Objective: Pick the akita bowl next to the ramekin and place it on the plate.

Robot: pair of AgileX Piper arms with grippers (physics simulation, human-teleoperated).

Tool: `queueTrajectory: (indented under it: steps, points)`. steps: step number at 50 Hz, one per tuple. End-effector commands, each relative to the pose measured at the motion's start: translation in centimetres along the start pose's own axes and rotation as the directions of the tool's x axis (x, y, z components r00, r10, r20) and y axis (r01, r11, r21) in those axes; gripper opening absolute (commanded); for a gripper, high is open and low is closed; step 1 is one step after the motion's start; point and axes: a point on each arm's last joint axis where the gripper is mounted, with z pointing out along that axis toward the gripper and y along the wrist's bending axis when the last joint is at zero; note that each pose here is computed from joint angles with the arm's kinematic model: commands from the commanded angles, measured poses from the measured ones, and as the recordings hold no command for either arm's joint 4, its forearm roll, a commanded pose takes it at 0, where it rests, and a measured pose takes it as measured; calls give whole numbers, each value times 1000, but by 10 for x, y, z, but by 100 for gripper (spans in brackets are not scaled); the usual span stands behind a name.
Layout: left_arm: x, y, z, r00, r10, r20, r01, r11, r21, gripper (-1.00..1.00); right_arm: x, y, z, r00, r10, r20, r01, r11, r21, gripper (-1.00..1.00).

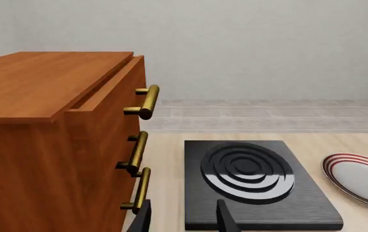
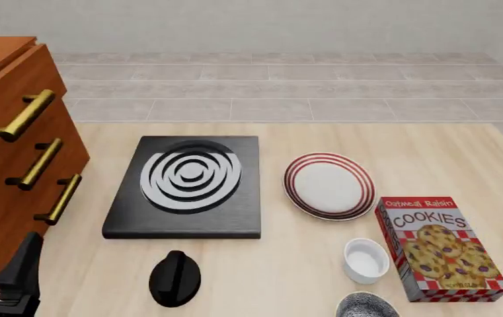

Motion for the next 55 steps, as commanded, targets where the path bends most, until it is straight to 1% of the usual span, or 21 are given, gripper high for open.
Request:
queueTrajectory:
  steps: [1,3,7,11,21,22,25,29,30,34,35,36,39,41,42,46,47,52,53,54,55]
  points:
    - [0,0,0,1000,0,0,0,1000,0,100,-13,-2,2,998,-49,-34,49,999,-22,100]
    - [0,0,0,1000,0,0,0,1000,0,100,-14,-2,2,998,-50,-41,48,998,-28,100]
    - [0,0,0,1000,0,0,0,1000,0,100,-12,-2,6,994,-81,-78,78,996,-33,100]
    - [0,0,0,1000,0,0,0,1000,0,100,-13,-2,9,992,-78,-98,74,996,-49,100]
    - [0,0,0,1000,0,0,0,1000,0,100,-15,3,20,987,-46,-157,27,992,-124,100]
    - [0,0,0,1000,0,0,0,1000,0,100,-16,3,20,987,-36,-160,15,992,-126,100]
    - [0,0,0,1000,0,0,0,1000,0,100,-18,4,22,985,-39,-166,17,991,-132,100]
    - [0,0,0,1000,0,0,0,1000,0,100,-23,3,25,984,-9,-177,-15,990,-137,100]
    - [0,0,0,1000,0,0,0,1000,0,100,-24,4,26,982,16,-187,-43,989,-141,100]
    - [0,0,0,1000,0,0,0,1000,0,100,-22,6,29,977,43,-211,-75,986,-148,100]
    - [0,0,0,1000,0,0,0,1000,0,100,-20,8,31,971,68,-228,-106,981,-160,100]
    - [0,0,0,1000,0,0,0,1000,0,100,-20,8,31,969,84,-234,-123,980,-156,100]
    - [0,0,0,1000,0,0,0,1000,0,100,-17,9,32,961,98,-257,-142,977,-158,100]
    - [0,0,0,1000,0,0,0,1000,0,100,-14,11,34,958,90,-274,-139,976,-166,100]
    - [0,0,0,1000,0,0,0,1000,0,100,-12,12,34,954,100,-284,-152,974,-168,100]
    - [0,0,0,1000,0,0,0,1000,0,100,-9,13,35,947,101,-304,-159,972,-171,100]
    - [0,0,0,1000,0,0,0,1000,0,100,-7,15,36,939,118,-322,-181,968,-172,100]
    - [0,0,0,1000,0,0,0,1000,0,100,-7,15,36,938,107,-329,-173,969,-178,100]
    - [0,0,0,1000,0,0,0,1000,0,100,-7,16,37,934,122,-334,-190,966,-178,100]
    - [0,0,0,1000,0,0,0,1000,0,100,-6,16,37,933,119,-339,-187,966,-177,100]
    - [0,0,0,1000,0,0,0,1000,0,100,-3,17,38,927,125,-352,-198,964,-178,100]
